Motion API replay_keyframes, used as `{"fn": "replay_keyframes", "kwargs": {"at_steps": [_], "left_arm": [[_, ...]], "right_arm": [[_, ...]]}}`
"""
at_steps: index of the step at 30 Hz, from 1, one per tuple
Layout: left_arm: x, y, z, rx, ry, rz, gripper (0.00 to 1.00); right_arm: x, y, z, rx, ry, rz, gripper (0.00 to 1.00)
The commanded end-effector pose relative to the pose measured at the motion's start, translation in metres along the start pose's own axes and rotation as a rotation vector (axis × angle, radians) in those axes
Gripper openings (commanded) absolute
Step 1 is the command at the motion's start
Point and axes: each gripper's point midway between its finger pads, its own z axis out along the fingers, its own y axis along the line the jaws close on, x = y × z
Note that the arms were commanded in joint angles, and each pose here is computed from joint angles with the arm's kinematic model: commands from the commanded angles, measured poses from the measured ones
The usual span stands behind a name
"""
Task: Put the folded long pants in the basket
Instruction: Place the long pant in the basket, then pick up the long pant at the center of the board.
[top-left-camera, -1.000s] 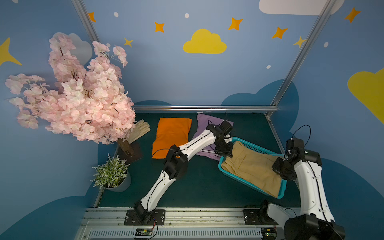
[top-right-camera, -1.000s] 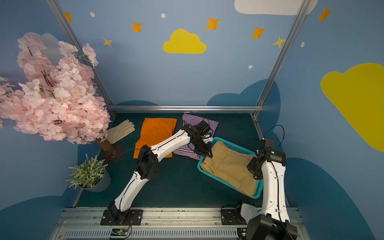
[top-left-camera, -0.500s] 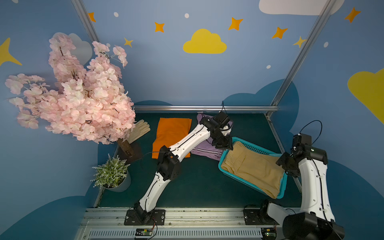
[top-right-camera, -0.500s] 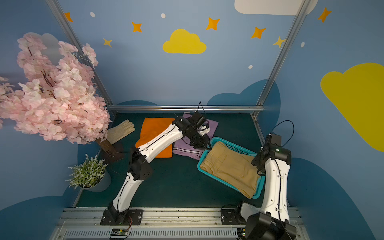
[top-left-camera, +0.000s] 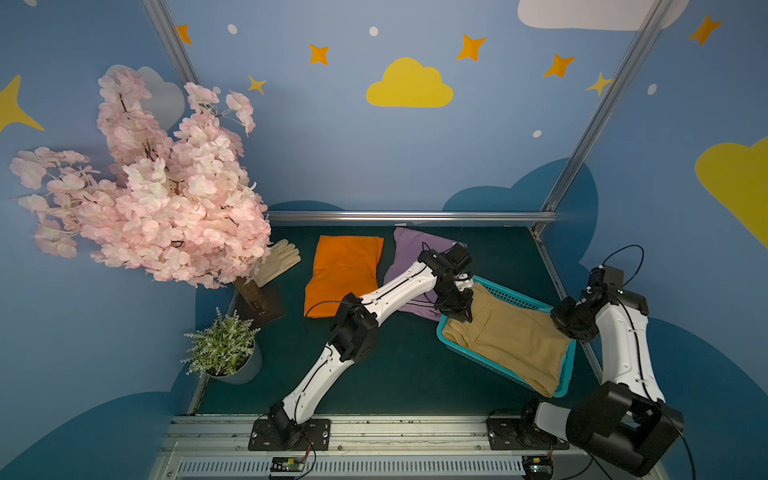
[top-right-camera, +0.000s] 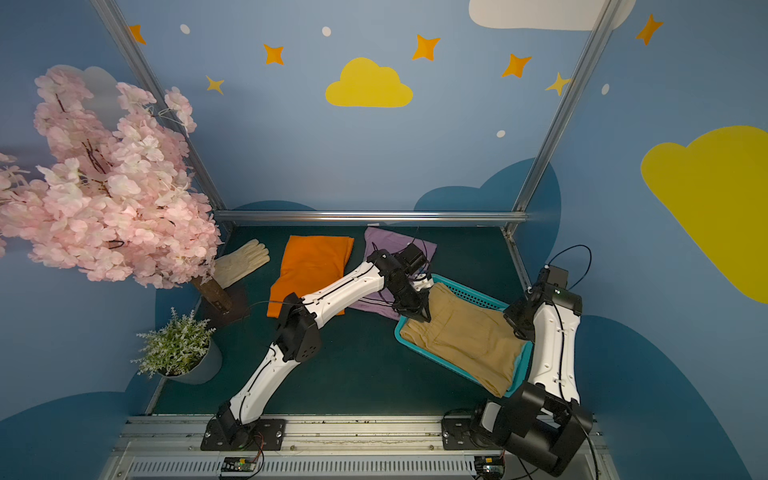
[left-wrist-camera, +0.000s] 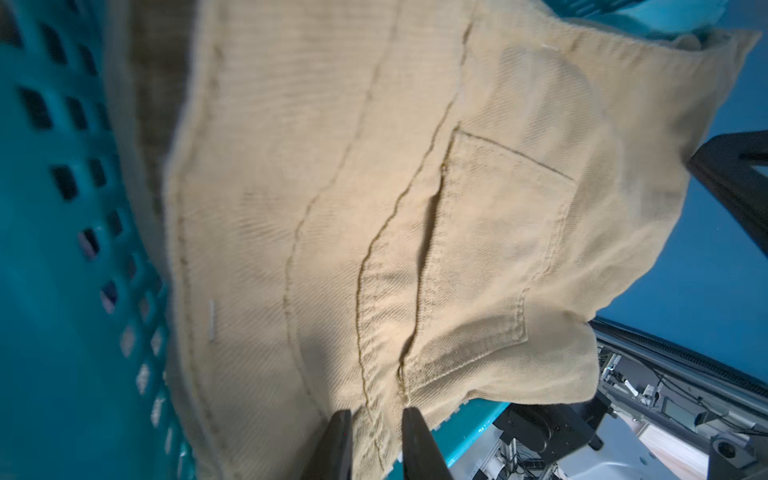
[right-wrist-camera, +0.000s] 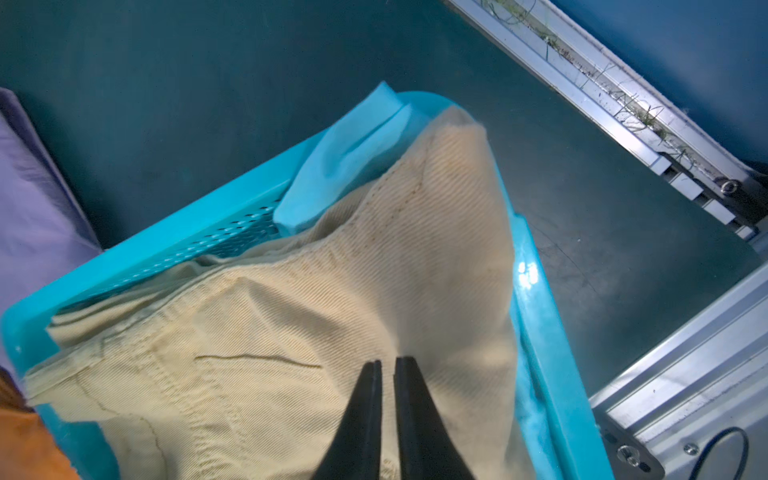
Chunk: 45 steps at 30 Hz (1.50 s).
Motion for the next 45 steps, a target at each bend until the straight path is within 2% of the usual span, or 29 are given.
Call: {"fn": "replay_keyframes", "kwargs": {"at_steps": [1, 3, 6, 8, 10, 13, 16, 18, 20, 22, 25, 29, 31, 37, 42, 45], "left_arm": [[-0.009, -0.013, -0.028, -0.005, -0.078, 0.040, 0.33], [-0.016, -0.020, -0.045, 0.005, -0.120, 0.057, 0.37], [-0.022, -0.021, -0.079, -0.012, -0.194, 0.068, 0.41], [-0.024, -0.007, -0.100, -0.061, -0.243, 0.053, 0.45], [-0.021, 0.015, -0.121, -0.117, -0.287, 0.014, 0.47], [-0.009, 0.051, -0.143, -0.131, -0.366, -0.092, 0.59], [0.011, 0.093, -0.157, -0.016, -0.464, -0.292, 0.77], [0.032, 0.125, -0.143, 0.050, -0.504, -0.446, 0.82], [0.043, 0.139, -0.123, 0.080, -0.529, -0.513, 0.81], [0.050, 0.150, -0.102, 0.059, -0.508, -0.572, 0.79], [0.047, 0.156, -0.076, 0.044, -0.498, -0.625, 0.80], [0.030, 0.165, -0.054, 0.023, -0.586, -0.683, 0.91], [0.022, 0.167, -0.046, 0.026, -0.648, -0.692, 0.92], [0.007, 0.186, -0.017, 0.001, -0.681, -0.763, 0.85], [-0.014, 0.198, 0.009, -0.001, -0.669, -0.798, 0.71], [-0.015, 0.208, 0.021, -0.015, -0.661, -0.829, 0.64]], "right_arm": [[0.002, -0.002, 0.012, 0.004, 0.041, 0.036, 0.15], [0.006, -0.010, 0.014, 0.047, 0.081, 0.024, 0.15], [0.002, -0.005, 0.005, 0.028, 0.103, 0.008, 0.23], [-0.006, 0.014, -0.011, -0.073, 0.058, 0.004, 0.29], [-0.011, 0.047, -0.035, -0.260, -0.014, -0.038, 0.30], [-0.004, 0.087, -0.060, -0.444, -0.059, -0.090, 0.32], [0.013, 0.114, -0.070, -0.496, -0.049, -0.181, 0.34], [0.025, 0.128, -0.071, -0.519, -0.035, -0.230, 0.34], [0.035, 0.140, -0.068, -0.539, -0.019, -0.265, 0.34], [0.043, 0.148, -0.066, -0.547, -0.006, -0.295, 0.34], [0.052, 0.157, -0.062, -0.551, 0.009, -0.338, 0.35], [0.058, 0.153, -0.060, -0.531, 0.007, -0.364, 0.35], [0.062, 0.152, -0.060, -0.545, 0.006, -0.369, 0.35], [0.075, 0.147, -0.059, -0.560, 0.040, -0.401, 0.35], [0.080, 0.143, -0.057, -0.560, 0.042, -0.427, 0.33], [0.083, 0.143, -0.055, -0.569, 0.057, -0.417, 0.33]]}}
